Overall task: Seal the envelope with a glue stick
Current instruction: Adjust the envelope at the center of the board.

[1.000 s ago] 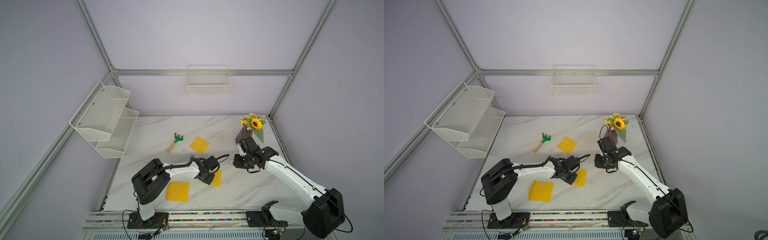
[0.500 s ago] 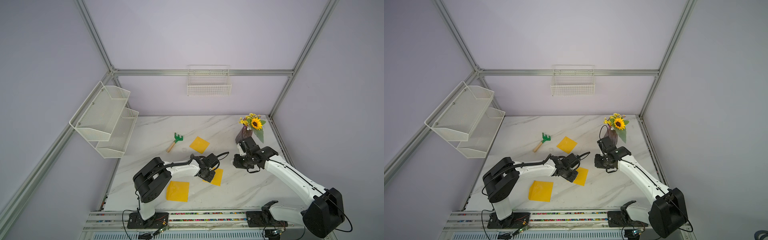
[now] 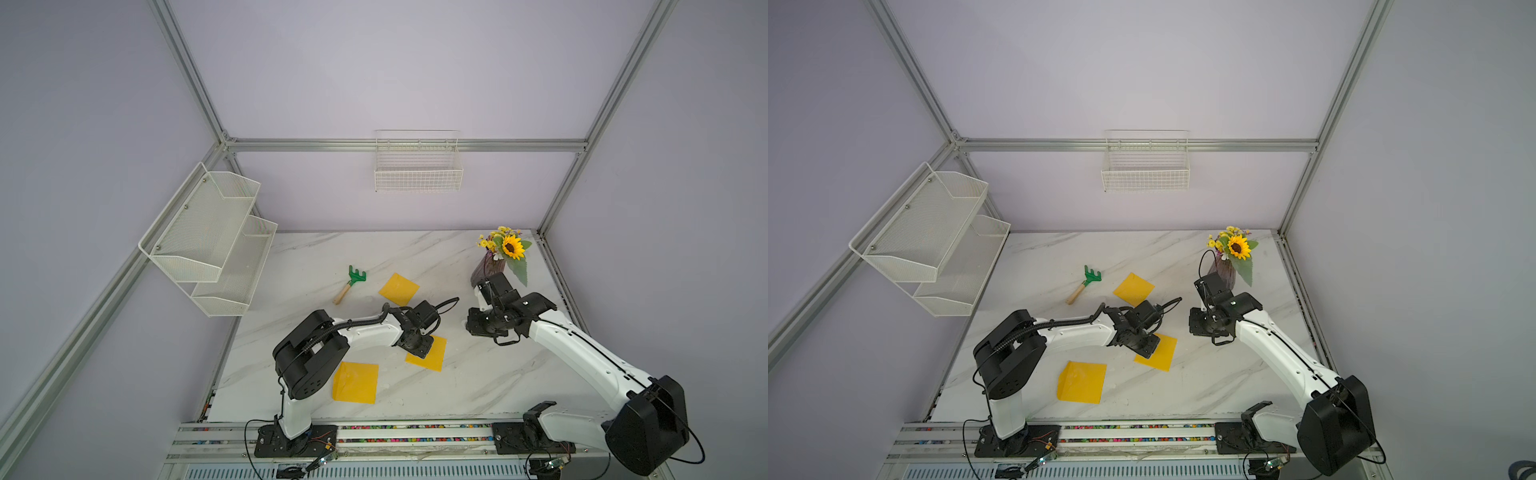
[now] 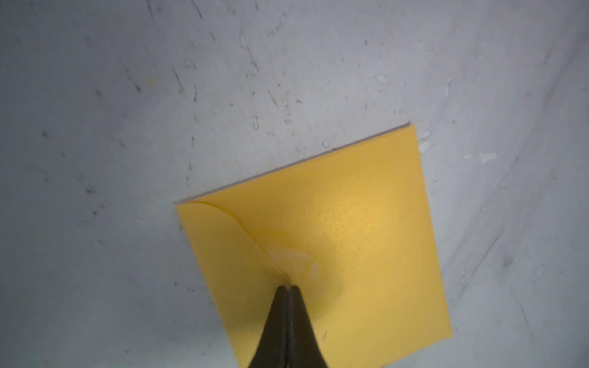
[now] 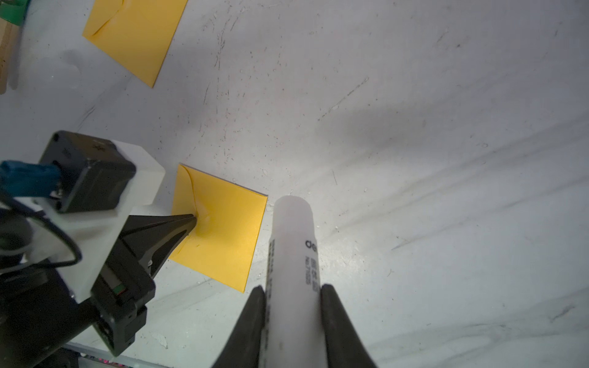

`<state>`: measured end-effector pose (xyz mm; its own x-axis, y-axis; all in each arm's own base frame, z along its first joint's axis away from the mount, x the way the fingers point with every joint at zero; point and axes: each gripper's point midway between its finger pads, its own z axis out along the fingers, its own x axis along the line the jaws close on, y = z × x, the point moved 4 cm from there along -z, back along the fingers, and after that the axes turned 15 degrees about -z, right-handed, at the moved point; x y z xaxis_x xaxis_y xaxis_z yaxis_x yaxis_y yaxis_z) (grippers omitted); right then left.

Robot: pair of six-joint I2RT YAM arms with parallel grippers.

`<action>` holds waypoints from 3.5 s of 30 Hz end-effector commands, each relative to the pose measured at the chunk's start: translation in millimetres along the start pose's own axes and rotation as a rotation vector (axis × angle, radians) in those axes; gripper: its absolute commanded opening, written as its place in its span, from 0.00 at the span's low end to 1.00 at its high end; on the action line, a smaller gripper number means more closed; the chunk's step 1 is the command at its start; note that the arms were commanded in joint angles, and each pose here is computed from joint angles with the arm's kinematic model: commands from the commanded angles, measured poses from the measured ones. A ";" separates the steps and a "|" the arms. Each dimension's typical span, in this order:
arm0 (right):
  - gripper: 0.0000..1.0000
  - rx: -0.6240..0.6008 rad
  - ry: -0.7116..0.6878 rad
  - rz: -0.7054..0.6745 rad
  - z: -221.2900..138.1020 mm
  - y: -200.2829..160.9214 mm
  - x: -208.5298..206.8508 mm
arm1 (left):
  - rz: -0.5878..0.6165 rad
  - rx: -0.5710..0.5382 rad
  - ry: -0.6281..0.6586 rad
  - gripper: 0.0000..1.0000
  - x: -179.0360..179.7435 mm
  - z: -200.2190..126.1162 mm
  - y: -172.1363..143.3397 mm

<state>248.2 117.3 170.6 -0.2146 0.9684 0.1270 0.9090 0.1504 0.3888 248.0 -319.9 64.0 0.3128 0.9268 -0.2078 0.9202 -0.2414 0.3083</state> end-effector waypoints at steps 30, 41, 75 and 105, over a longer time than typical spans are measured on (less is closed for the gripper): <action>0.00 -0.056 -0.053 0.011 -22.6 3.5 -8.5 | 0.103 -0.387 -0.065 0.38 2.7 -6.1 196.7; 0.00 -0.061 -0.015 -0.003 -12.9 14.0 -1.5 | 0.071 -0.534 -0.143 0.47 -1.2 -114.0 180.3; 0.00 0.028 0.101 -0.069 32.9 30.5 18.9 | -0.820 -0.197 0.214 0.47 175.0 -124.8 -146.0; 0.00 0.043 0.086 -0.060 38.0 17.4 13.8 | -0.847 -0.034 0.169 0.14 170.6 -96.3 -184.9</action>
<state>274.1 142.8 140.8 -0.2945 0.9382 0.1816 0.9168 0.2238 0.3307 106.4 -87.2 60.1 -0.5227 0.8201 -0.2329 0.8181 0.5593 0.1338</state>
